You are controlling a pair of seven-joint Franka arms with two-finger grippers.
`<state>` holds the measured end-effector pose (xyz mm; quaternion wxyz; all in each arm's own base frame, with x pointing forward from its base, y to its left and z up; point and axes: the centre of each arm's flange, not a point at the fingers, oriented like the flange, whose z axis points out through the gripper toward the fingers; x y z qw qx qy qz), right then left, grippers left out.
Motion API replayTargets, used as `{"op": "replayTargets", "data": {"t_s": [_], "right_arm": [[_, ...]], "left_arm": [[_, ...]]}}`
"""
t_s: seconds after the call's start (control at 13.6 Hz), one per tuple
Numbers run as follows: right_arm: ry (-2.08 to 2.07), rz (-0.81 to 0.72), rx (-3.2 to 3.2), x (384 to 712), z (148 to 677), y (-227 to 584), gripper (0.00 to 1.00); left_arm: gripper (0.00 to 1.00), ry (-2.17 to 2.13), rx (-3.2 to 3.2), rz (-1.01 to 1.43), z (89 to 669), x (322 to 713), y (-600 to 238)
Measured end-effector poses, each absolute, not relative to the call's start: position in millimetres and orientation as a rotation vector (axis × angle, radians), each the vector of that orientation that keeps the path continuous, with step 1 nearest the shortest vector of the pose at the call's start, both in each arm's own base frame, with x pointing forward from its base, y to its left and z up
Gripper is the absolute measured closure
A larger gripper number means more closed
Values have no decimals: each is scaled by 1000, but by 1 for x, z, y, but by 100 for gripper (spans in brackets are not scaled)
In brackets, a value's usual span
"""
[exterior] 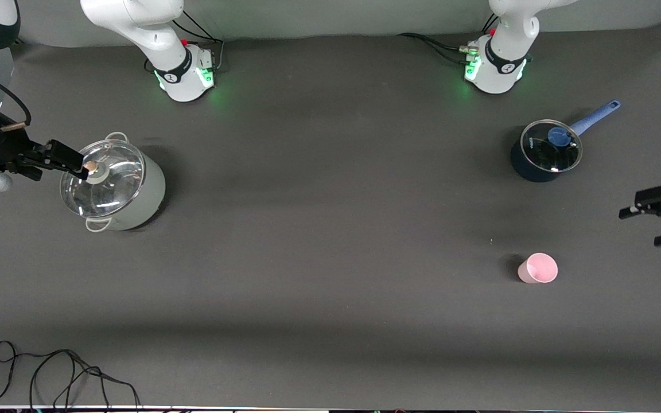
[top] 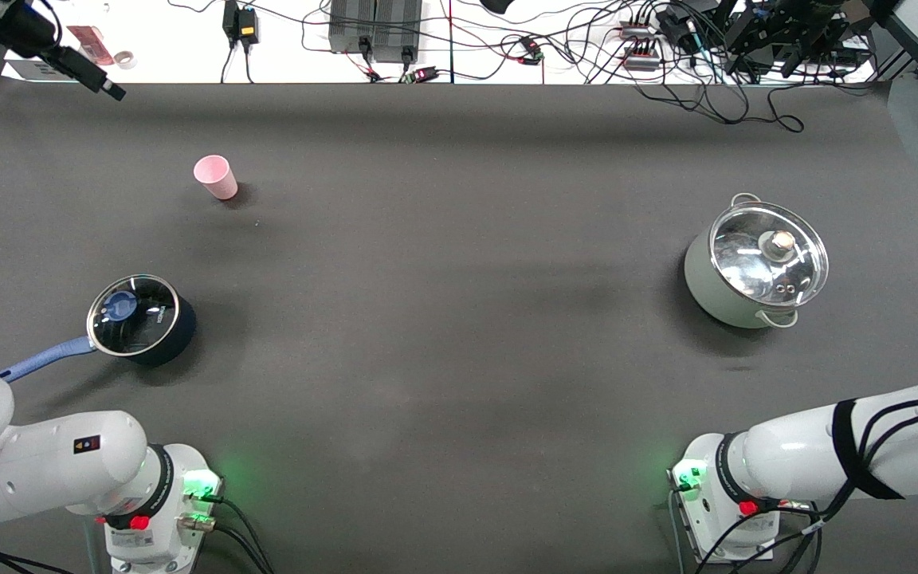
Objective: Transfer pink cup from left to right arm
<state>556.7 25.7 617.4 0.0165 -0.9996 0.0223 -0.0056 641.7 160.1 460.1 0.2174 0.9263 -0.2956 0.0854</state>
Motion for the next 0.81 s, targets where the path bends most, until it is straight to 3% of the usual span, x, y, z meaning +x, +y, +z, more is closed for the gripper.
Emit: {"op": "replayTargets", "data": {"t_s": [0.44, 0.81], "right_arm": [[69, -37, -3107, 559, 623, 26, 0], [69, -27, -3108, 561, 619, 26, 0]], "left_arm": [[0, -1050, 2211, 538, 310, 640, 245], [0, -1183, 1952, 856, 186, 603, 278]]}}
